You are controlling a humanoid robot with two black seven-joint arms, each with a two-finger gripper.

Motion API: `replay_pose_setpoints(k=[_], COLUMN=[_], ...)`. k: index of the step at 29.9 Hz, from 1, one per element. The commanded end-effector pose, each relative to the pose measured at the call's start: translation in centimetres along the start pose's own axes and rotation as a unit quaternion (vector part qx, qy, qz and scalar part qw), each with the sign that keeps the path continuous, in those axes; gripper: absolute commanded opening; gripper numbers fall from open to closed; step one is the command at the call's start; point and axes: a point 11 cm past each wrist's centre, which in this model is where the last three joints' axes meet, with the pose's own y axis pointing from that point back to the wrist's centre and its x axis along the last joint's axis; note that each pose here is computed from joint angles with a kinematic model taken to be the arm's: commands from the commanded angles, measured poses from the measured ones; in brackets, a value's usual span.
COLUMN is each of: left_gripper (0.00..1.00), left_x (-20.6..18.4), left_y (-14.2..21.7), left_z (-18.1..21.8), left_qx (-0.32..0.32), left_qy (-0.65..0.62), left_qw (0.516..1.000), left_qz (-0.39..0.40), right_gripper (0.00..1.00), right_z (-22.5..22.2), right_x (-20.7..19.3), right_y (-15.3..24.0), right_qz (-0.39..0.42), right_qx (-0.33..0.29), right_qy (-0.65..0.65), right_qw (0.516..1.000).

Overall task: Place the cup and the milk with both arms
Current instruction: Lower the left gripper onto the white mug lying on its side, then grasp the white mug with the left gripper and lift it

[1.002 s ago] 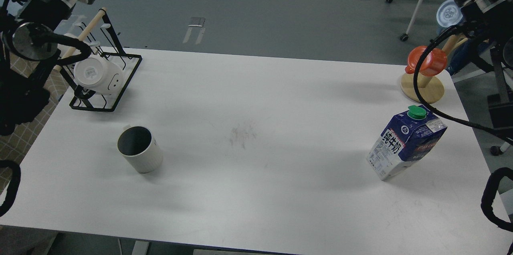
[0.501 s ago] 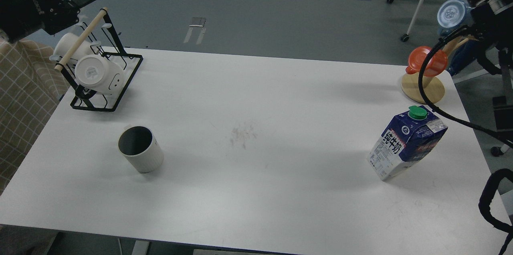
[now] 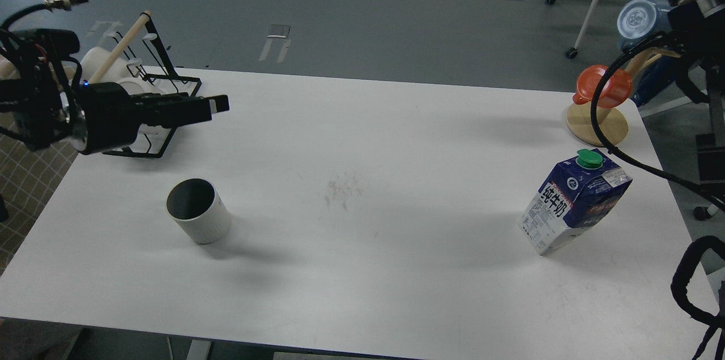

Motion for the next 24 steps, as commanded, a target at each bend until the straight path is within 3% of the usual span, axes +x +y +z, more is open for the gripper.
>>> replay_pose_setpoints(k=[1,6,11,18,24], left_gripper=[0.95,0.95,0.93,0.81,0.80], left_x=[-2.5,-6.8,-7.3,-9.4,-11.0], left_y=[-0.9,-1.0,-0.7,-0.7,-1.2], left_z=[0.0,0.0,-0.5,-2.2,-2.3], left_qx=[0.012,-0.003,0.007,0.024,0.021], left_qy=[-0.054,-0.071,-0.075,-0.057,-0.046], left_qw=[0.998,0.991,0.990,0.987,0.985], left_qz=[-0.040,-0.111,-0.122,-0.148,-0.164], right_gripper=[1.00,1.00,1.00,1.00,1.00], right_z=[-0.2,-0.4,-0.2,-0.3,-0.3], right_x=[0.1,0.3,0.5,0.6,0.6], right_y=[0.1,0.3,0.5,0.6,0.7], right_qz=[0.001,0.005,0.007,0.008,0.008], right_qx=[0.003,0.005,0.004,0.006,0.007], right_qy=[0.001,0.000,-0.001,-0.002,-0.003], right_qw=[1.000,1.000,1.000,1.000,1.000])
